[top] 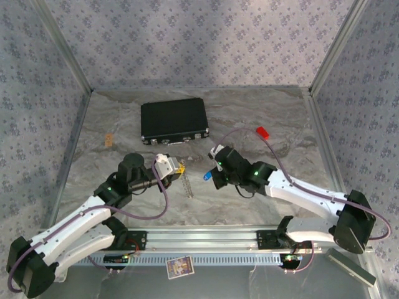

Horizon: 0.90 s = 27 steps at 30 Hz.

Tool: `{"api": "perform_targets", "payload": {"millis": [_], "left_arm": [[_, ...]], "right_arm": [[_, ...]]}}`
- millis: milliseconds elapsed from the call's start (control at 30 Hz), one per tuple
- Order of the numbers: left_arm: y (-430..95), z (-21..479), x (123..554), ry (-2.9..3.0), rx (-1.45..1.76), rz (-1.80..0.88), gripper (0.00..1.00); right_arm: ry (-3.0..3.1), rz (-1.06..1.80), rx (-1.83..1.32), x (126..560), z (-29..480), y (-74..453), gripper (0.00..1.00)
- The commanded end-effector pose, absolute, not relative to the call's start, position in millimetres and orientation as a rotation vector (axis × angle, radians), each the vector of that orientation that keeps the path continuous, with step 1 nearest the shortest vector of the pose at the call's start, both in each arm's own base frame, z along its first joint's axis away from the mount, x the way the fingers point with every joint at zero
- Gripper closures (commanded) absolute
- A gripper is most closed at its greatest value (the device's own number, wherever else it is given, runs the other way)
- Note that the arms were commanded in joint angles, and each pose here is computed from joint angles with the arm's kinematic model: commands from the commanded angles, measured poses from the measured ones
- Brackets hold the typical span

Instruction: Put the keys on the keyring

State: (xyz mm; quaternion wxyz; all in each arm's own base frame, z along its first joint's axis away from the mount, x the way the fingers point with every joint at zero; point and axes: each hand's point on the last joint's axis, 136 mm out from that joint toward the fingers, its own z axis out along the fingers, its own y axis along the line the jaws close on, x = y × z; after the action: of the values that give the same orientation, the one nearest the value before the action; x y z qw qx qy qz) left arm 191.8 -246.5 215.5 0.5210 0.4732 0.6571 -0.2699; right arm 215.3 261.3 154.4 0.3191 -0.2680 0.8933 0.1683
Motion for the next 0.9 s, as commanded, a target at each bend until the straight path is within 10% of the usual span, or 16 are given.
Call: {"api": "perform_targets", "payload": {"millis": [0, 300, 867], "left_arm": [[-253.6, 242.6, 189.5, 1.52, 1.128, -0.693, 1.0], [-261.2, 237.1, 194.6, 1.556, 1.103, -0.744, 1.0], [-263.6, 226.9, 210.9, 1.632, 1.051, -0.715, 1.0]], "right_arm": [[2.264, 0.433, -0.665, 226.8, 168.0, 260.0, 1.0], [2.286, 0.21, -0.521, 257.8, 178.1, 270.7, 1.0], [2.118, 0.821, -0.724, 202.4, 228.1, 338.7, 1.0]]}}
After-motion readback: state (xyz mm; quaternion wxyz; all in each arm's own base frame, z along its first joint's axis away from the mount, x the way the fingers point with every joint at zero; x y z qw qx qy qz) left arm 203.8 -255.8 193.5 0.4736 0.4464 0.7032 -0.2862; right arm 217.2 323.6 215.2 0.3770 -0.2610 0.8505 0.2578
